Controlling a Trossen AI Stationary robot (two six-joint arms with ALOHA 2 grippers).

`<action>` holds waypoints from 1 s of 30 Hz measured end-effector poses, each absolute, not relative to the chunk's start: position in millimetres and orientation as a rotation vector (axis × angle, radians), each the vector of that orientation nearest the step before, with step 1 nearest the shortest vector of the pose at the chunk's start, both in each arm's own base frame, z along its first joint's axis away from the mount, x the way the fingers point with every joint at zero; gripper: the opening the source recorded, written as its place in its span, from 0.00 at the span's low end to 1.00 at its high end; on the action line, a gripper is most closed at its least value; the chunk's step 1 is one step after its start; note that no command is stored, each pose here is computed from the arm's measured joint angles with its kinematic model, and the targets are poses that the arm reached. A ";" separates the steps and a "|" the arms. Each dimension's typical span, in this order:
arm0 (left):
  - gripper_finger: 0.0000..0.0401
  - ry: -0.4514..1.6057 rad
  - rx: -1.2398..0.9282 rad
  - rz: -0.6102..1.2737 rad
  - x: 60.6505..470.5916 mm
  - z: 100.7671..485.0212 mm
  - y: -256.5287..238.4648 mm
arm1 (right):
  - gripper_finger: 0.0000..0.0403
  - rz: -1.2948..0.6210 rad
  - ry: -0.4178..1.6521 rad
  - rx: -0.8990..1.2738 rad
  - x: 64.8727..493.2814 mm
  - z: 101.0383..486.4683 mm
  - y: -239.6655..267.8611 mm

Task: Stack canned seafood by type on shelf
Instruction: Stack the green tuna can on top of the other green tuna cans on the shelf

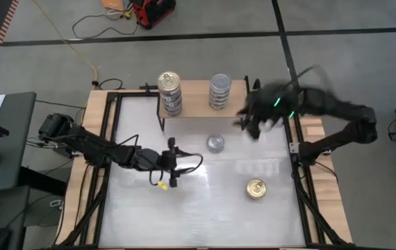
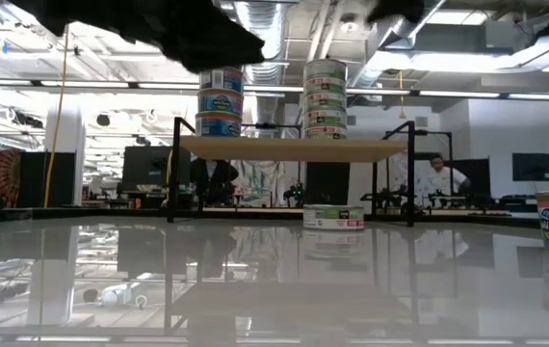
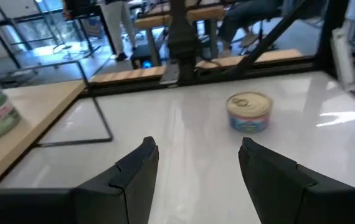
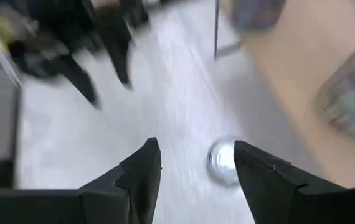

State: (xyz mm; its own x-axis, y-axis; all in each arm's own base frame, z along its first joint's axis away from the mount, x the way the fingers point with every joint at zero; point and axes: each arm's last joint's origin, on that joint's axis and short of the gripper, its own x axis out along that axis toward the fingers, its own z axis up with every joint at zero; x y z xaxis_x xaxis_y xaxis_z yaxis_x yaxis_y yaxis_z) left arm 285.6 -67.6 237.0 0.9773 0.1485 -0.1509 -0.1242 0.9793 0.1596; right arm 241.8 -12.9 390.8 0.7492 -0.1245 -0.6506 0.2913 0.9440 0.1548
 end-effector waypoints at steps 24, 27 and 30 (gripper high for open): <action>0.54 0.260 0.025 0.100 283.6 227.0 -68.1 | 0.58 -0.427 0.966 0.114 338.8 181.7 -28.2; 0.54 0.284 0.014 0.101 282.7 224.6 -68.6 | 0.58 -0.451 0.954 0.136 344.0 174.8 -34.5; 0.54 0.306 0.020 0.094 281.5 222.5 -70.7 | 0.58 -0.473 1.008 0.116 345.2 160.1 -33.4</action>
State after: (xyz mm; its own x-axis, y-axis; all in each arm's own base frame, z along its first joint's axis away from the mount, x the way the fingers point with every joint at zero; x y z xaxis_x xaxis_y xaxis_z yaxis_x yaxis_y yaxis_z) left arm 281.5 -70.7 222.5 0.9492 0.0955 -0.3000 -0.0893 0.9954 0.0341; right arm 345.2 -33.4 160.1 0.4418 -0.3277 -0.8351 0.4334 0.8930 -0.1212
